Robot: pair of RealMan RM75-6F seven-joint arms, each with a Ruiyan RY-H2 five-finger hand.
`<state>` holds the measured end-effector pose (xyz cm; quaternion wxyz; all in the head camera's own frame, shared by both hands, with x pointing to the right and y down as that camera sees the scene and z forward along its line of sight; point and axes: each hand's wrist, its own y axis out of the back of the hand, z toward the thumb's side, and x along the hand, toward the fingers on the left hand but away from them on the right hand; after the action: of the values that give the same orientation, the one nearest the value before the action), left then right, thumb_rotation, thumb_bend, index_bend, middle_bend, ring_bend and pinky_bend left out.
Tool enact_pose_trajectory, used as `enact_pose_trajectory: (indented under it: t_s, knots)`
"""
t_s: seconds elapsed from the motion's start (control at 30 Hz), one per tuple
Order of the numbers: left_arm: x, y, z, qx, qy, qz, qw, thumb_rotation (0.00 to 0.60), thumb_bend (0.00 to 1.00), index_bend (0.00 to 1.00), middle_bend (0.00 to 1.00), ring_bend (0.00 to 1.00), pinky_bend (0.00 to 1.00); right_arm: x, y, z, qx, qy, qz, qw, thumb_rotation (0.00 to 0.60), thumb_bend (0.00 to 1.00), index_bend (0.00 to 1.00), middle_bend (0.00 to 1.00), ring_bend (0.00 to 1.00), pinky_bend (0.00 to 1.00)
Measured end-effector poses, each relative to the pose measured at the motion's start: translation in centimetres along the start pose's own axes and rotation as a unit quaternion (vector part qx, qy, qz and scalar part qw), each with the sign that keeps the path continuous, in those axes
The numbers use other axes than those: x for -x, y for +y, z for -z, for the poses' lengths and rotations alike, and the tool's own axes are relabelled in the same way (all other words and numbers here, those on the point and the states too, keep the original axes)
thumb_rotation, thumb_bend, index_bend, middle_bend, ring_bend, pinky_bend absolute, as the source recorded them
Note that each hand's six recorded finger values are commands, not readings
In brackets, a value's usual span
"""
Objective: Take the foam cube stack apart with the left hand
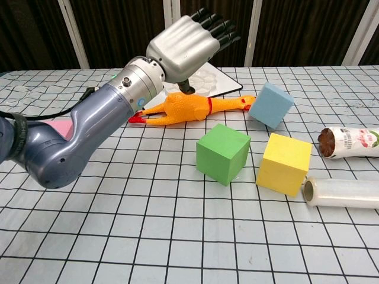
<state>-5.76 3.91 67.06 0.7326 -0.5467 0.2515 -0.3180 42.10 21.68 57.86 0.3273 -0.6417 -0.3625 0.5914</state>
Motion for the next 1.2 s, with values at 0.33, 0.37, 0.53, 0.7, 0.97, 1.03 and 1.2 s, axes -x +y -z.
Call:
enact_pose_trajectory:
  t_s: [0.33, 0.37, 0.53, 0.7, 0.97, 1.03, 1.2]
  knots:
    - [5.2, 2.6, 1.3, 0.087, 0.007, -0.013, 0.9961, 0.600, 0.02, 0.01, 0.00, 0.00, 0.03, -0.1, 0.2, -0.1, 0.001, 0.002, 0.006, 1.0000, 0.600, 0.03, 0.18, 0.07, 0.16, 0.04]
    - [6.0, 3.1, 1.5, 0.106, 0.009, -0.005, 0.9943, 0.600, 0.02, 0.01, 0.00, 0.00, 0.03, -0.1, 0.2, -0.1, 0.001, 0.002, 0.006, 1.0000, 0.600, 0.03, 0.18, 0.07, 0.16, 0.04]
    - [10.1, 5.8, 3.7, 0.186, 0.025, 0.036, 0.9815, 0.600, 0.02, 0.03, 0.01, 0.00, 0.04, -0.2, 0.2, -0.3, -0.001, 0.005, 0.006, 1.0000, 0.600, 0.03, 0.18, 0.07, 0.16, 0.04]
    - [17.3, 7.8, 10.0, 0.200, 0.077, 0.107, 0.9710, 0.600, 0.04, 0.05, 0.02, 0.00, 0.05, -0.3, 0.2, -0.4, -0.001, 0.006, 0.006, 1.0000, 0.600, 0.03, 0.18, 0.07, 0.16, 0.04]
    - [30.4, 9.0, 17.9, 0.191, 0.218, 0.213, 0.9331, 0.600, 0.05, 0.07, 0.02, 0.00, 0.05, -0.4, 0.1, -0.7, -0.001, 0.010, 0.006, 0.9999, 0.600, 0.03, 0.18, 0.07, 0.16, 0.04]
    - [32.3, 9.1, 18.4, 0.203, 0.239, 0.224, 0.9227, 0.600, 0.05, 0.07, 0.02, 0.00, 0.05, -0.5, 0.2, -0.7, -0.001, 0.010, 0.007, 0.9999, 0.600, 0.03, 0.18, 0.07, 0.16, 0.04]
    - [37.0, 8.9, 19.1, 0.217, 0.282, 0.254, 0.8996, 0.600, 0.05, 0.07, 0.02, 0.00, 0.05, -0.5, 0.3, -0.7, -0.004, 0.012, 0.012, 0.9999, 0.600, 0.03, 0.18, 0.07, 0.16, 0.04]
